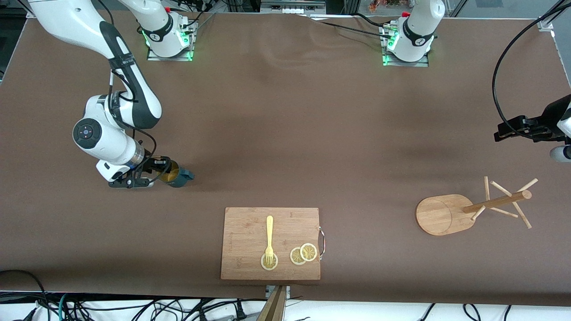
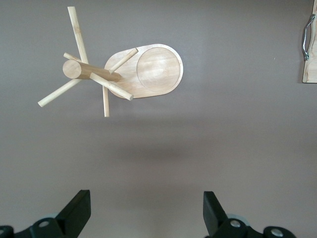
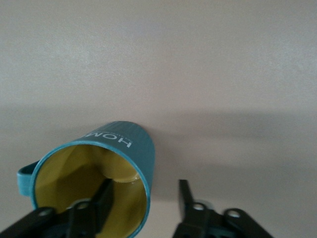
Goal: Pass cup and hang on rack
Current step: 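Lift the teal mug with the right gripper and carry it toward the table middle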
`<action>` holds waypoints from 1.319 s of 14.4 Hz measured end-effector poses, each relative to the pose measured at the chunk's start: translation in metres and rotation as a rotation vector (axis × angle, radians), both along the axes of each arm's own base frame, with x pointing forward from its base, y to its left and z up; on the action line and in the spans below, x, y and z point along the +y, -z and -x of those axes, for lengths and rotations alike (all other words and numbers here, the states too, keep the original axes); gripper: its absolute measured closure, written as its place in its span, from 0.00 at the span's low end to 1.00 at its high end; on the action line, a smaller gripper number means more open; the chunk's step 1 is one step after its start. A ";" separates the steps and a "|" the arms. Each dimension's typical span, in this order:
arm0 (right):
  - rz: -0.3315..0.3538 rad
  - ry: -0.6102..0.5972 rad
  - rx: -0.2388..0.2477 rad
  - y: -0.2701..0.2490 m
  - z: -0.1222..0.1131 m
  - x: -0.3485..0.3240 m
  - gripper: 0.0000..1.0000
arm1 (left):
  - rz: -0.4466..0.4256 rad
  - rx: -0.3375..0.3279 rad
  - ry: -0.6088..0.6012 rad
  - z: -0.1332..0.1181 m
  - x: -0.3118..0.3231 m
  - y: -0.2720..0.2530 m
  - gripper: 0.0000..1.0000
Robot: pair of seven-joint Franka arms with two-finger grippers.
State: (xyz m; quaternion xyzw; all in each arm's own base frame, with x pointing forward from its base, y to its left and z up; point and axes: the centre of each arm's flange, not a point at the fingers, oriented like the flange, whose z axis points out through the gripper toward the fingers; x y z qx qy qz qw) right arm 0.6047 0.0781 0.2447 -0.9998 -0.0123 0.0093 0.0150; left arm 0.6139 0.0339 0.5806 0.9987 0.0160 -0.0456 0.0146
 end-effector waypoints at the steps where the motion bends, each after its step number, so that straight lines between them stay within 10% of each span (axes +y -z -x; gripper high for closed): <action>1: 0.000 0.001 0.003 0.003 0.000 0.000 0.54 | 0.000 0.000 -0.001 0.000 0.001 0.000 0.00; 6: 0.000 0.026 0.007 0.009 0.000 0.001 0.94 | 0.044 -0.001 -0.022 0.000 0.008 0.001 0.00; 19: 0.009 0.128 0.043 -0.093 0.005 0.213 0.96 | 0.046 -0.001 -0.024 0.000 0.009 0.001 0.00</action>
